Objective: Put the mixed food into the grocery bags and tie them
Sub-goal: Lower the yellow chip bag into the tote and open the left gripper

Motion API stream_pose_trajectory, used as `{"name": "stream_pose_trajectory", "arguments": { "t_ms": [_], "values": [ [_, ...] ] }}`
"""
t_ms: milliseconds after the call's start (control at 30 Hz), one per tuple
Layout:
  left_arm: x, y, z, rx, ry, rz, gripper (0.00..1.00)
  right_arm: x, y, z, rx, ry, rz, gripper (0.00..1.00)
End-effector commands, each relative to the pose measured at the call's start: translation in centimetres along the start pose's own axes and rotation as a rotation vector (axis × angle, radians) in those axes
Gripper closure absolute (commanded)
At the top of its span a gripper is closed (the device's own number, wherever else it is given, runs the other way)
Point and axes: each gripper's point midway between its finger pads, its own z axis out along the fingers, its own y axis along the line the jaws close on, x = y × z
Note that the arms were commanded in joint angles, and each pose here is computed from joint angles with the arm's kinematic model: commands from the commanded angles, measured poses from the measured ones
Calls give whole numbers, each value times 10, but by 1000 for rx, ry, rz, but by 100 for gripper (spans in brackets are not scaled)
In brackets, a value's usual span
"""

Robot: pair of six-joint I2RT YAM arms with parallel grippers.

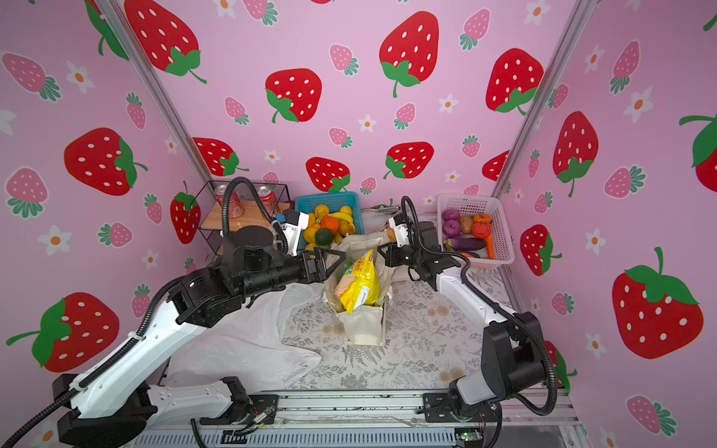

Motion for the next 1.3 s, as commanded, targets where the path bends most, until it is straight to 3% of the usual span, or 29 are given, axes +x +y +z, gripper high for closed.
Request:
{"name": "stream_pose_trajectory", "arguments": {
  "t_ms": [0,267,533,700,833,1000,1267],
  "values": [
    [34,34,21,-230,212,191,19,-18,3,-7,1,-50,-26,92],
    [74,44,76,-293,409,260,18,-24,8,-14,-6,-69,-25,92],
    [108,60,110,-217,557,148,48,-44,33,-35,-75,-126,-26,92],
    [126,85,125,-247,633,103,55,-52,56,-42,-199,-153,24,92],
    [139,101,140,-291,672,126,56,-56,63,-43,-251,-167,67,92],
    [156,121,158,-339,708,148,55,-48,49,-35,-204,-168,115,92],
    [158,119,188,-289,591,117,45,-14,18,-6,-143,-107,195,93]
  ]
}}
